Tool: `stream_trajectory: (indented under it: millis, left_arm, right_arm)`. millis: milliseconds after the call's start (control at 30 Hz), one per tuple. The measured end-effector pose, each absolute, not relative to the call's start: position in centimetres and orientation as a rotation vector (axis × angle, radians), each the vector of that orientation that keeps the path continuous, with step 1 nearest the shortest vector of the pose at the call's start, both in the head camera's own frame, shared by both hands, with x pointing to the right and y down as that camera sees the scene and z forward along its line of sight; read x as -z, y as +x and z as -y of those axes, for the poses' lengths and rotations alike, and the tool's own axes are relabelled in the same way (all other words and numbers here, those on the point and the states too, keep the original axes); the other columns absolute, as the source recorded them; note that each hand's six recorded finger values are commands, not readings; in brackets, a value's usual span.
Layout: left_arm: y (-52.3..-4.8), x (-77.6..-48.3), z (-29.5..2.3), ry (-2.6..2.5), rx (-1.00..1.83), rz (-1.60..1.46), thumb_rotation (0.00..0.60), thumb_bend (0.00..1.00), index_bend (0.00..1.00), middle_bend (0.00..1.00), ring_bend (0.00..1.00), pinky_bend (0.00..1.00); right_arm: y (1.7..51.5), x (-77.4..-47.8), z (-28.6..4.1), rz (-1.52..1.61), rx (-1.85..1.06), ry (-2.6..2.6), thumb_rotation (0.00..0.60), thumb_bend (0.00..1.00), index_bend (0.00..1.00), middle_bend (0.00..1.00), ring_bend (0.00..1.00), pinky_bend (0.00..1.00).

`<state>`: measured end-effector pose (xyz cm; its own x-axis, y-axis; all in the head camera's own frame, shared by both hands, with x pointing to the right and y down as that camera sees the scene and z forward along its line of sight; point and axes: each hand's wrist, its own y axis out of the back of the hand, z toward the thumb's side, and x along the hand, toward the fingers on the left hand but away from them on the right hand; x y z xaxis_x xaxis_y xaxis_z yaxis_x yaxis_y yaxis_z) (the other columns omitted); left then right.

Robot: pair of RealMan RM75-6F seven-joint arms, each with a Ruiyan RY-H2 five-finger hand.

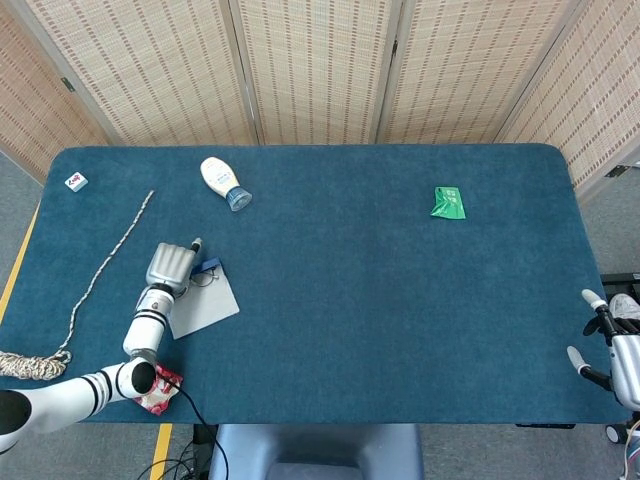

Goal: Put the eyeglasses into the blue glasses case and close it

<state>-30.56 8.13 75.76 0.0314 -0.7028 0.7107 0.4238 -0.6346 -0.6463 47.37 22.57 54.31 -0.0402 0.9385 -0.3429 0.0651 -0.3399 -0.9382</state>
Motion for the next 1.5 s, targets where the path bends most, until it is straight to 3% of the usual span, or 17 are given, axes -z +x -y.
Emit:
stream_trajectory:
  millis: [500, 733, 1133, 1500]
  left_arm:
    - [-27.8, -72.0, -10.8, -1.614, 1.5, -0.349, 0.6, 0.38, 0.18, 1.0, 0.97, 0.99]
    - [-26.5, -70.4, -13.5, -1.671, 1.326, -0.364, 0.6, 0.38, 0.19, 1.0, 0.97, 0.98]
    - [-28.0, -70.5, -18.3, -1.671, 1.302, -0.305, 0.6, 0.38, 0.18, 1.0, 0.97, 0.98]
    - [-29.6, -70.9, -20.0, -1.642, 1.34, -0.304, 0.6, 0.34, 0.17, 1.0, 0.97, 0.98]
  right_arm:
    - [46.7, -54.3, -22.1, 1.088, -1.457, -1.485, 0.6, 0.27, 0.13, 0.51, 0.47, 0.37]
    - [46.1, -54.2, -21.9, 1.077, -1.447, -1.489, 0.6, 0.26, 0.13, 0.51, 0.47, 0.37]
    - [45.4, -54.0, -21.7, 1.066, -1.432, -1.487, 0.6, 0.26, 0.13, 0.51, 0.47, 0.37]
    - [45.1, -53.9, -21.5, 1.057, -1.426, -1.492, 0.6, 0.27, 0.13, 0.51, 0.47, 0.37]
